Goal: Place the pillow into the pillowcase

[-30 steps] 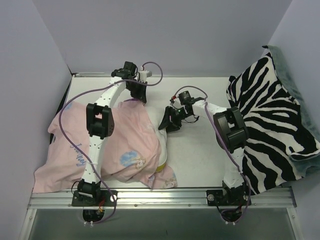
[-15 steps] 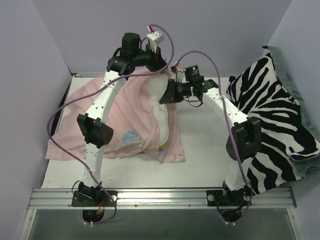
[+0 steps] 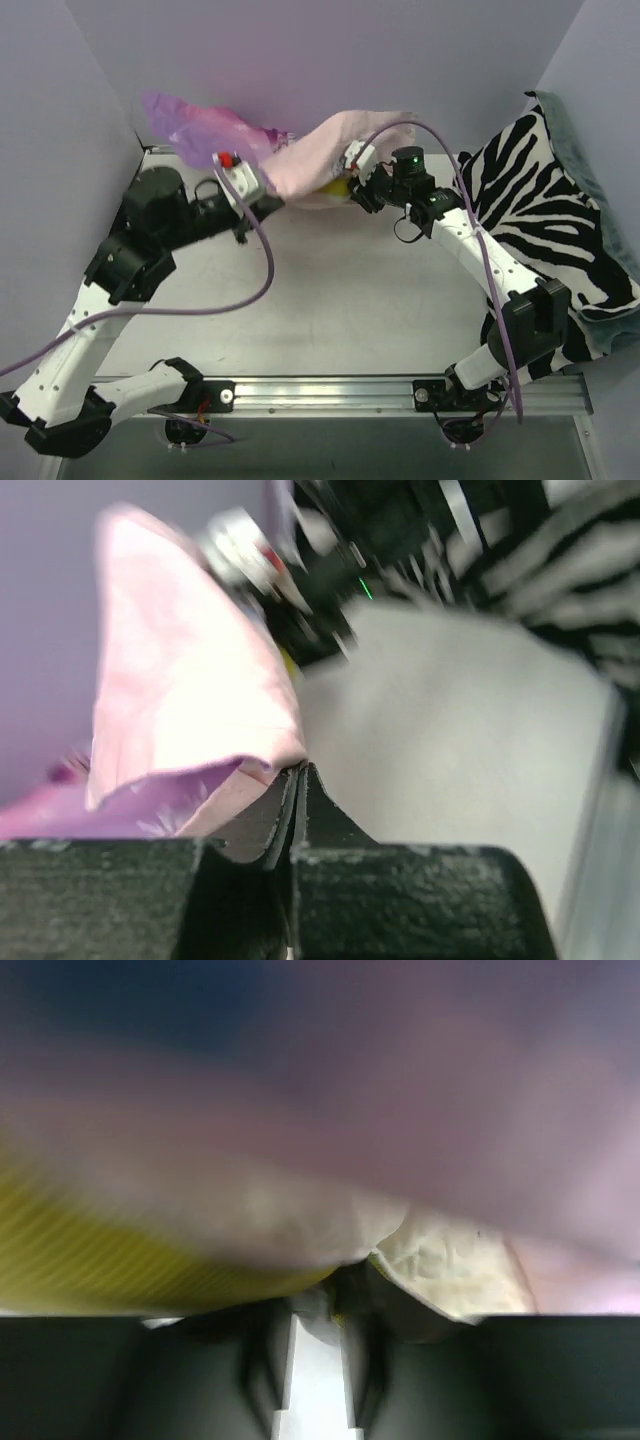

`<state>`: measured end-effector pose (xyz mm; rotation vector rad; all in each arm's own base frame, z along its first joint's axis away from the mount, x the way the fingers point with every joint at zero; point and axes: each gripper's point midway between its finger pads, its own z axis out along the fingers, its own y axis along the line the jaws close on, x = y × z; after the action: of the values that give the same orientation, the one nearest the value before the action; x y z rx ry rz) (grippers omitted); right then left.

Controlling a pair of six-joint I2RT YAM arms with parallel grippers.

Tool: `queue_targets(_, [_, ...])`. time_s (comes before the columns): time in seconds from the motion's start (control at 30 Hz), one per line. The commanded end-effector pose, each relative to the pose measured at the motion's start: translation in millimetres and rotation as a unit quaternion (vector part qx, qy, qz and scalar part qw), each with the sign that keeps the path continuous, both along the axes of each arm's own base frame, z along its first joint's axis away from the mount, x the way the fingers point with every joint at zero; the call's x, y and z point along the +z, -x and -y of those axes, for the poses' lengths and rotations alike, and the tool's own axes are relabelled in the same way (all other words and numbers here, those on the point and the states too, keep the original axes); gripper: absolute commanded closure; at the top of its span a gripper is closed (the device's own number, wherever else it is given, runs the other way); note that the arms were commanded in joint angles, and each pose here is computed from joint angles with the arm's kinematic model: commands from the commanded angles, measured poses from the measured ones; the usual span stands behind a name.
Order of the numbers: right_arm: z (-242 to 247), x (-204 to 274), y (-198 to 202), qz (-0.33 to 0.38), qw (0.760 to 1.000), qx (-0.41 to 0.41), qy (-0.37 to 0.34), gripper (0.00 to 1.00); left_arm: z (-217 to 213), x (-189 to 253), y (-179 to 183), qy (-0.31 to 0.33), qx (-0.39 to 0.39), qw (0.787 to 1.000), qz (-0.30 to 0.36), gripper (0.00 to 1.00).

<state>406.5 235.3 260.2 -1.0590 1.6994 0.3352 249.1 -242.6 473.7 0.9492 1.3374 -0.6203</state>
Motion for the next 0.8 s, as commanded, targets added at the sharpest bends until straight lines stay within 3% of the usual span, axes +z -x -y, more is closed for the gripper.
queue_targets(0.0, [15.6,-33.0,0.3,0.078,0.991,0.041,0.106,0.71,-9.4,-143.4,53.7,-0.14,-0.052,0.982,-0.115,1.0])
queue_targets(0.07, [13.7,-72.2,32.6,0.036,0.987,0.073,0.137,0.48,-18.8,-222.5,81.3,-0.196,-0.075,0.959,-0.192,1.0])
queue_targets(0.13, [14.2,-94.5,56.9,-0.01,0.984,0.087,0.152,0.41,-24.9,-252.8,89.3,-0.212,-0.08,0.952,-0.206,0.98])
queue_targets(0.17, [16.8,-101.8,66.6,-0.044,0.985,0.078,0.145,0.37,-26.8,-261.9,90.0,-0.221,-0.083,0.95,-0.204,0.89])
queue_targets(0.2, [24.0,-113.0,81.5,-0.084,0.982,0.075,0.151,0.36,-28.8,-271.0,92.8,-0.228,-0.086,0.947,-0.21,0.77])
queue_targets(0.23, [33.7,-111.8,85.9,-0.097,0.983,0.059,0.147,0.36,-28.3,-270.8,93.2,-0.227,-0.087,0.947,-0.212,0.47])
queue_targets(0.3, [51.1,-119.5,111.1,-0.152,0.979,0.038,0.134,0.3,-24.1,-257.8,93.3,-0.208,-0.083,0.949,-0.221,0.29])
queue_targets(0.33, [57.7,-121.3,121.3,-0.171,0.976,0.032,0.131,0.3,-21.9,-252.3,92.7,-0.201,-0.082,0.95,-0.224,0.1])
queue_targets(0.4, [75.9,-121.5,147.3,-0.225,0.969,-0.003,0.106,0.19,-19.2,-243.2,90.6,-0.191,-0.076,0.951,-0.233,0.07])
queue_targets(0.57, [92.4,-118.9,174.5,-0.354,0.928,-0.114,-0.005,0.18,11.4,-224.4,50.0,-0.197,-0.051,0.951,-0.231,0.03])
queue_targets(0.67, [96.0,-128.2,166.3,-0.451,0.866,-0.197,-0.082,0.24,39.6,-238.5,12.1,-0.233,-0.009,0.943,-0.236,0.03])
queue_targets(0.73, [101.6,-139.3,151.9,-0.528,0.799,-0.249,-0.142,0.27,58.7,-260.8,-12.5,-0.253,0.01,0.931,-0.261,0.02])
queue_targets(0.77, [103.0,-141.7,145.3,-0.546,0.779,-0.261,-0.163,0.3,73.2,-245.7,-25.2,-0.232,0.014,0.938,-0.258,0.03])
